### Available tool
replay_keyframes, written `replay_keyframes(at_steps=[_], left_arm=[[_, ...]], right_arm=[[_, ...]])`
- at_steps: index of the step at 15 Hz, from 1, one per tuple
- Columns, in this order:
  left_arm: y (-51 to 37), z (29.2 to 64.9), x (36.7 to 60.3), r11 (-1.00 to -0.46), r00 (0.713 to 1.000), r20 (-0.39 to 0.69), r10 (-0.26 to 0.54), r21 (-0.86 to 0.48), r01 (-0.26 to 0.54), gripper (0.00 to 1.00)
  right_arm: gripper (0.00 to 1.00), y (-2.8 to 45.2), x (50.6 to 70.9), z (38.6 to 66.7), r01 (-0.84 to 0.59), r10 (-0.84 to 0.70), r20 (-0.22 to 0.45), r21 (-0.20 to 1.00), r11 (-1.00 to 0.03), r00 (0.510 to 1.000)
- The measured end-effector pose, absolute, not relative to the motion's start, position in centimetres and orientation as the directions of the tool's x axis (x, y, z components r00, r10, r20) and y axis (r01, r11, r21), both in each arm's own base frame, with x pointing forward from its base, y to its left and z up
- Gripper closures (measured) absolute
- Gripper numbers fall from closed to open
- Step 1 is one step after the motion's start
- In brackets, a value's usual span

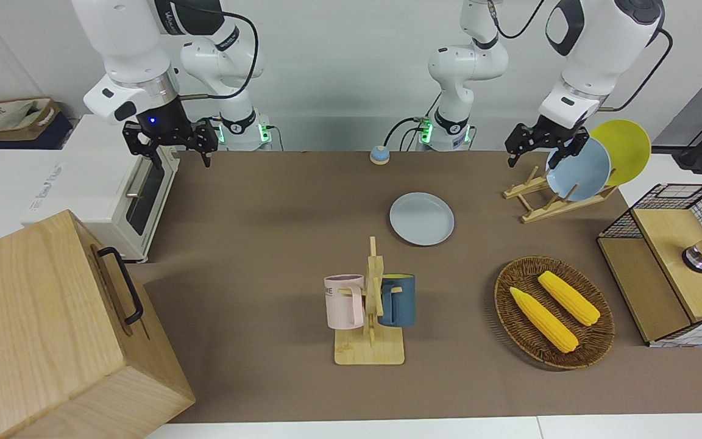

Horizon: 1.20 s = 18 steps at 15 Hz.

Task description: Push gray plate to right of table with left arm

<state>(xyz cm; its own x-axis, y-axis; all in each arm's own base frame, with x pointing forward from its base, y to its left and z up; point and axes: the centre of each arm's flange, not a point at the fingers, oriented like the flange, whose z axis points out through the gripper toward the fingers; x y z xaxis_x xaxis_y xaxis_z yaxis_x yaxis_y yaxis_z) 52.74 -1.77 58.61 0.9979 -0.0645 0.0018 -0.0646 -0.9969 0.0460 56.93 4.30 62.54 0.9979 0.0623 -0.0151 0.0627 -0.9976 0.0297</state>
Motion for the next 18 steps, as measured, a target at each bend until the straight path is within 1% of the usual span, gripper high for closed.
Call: replay_keyframes(at_steps=[14, 16, 18], left_arm=[[-2.4, 58.3, 52.5, -0.996, 0.997, -0.017, -0.077, 0.043, -0.076, 0.00], [-3.1, 57.9, 52.3, -0.996, 0.996, -0.032, -0.082, 0.043, -0.080, 0.00], [-4.6, 57.0, 51.7, -0.998, 0.997, -0.055, -0.061, 0.037, -0.059, 0.00]], right_arm=[[0.01, 4.3, 56.9, 62.5, 0.063, 0.062, -0.015, 0.030, -0.998, 0.998], [0.01, 4.3, 56.9, 62.5, 0.063, 0.062, -0.015, 0.030, -0.998, 0.998], [0.01, 4.3, 56.9, 62.5, 0.063, 0.062, -0.015, 0.030, -0.998, 0.998]])
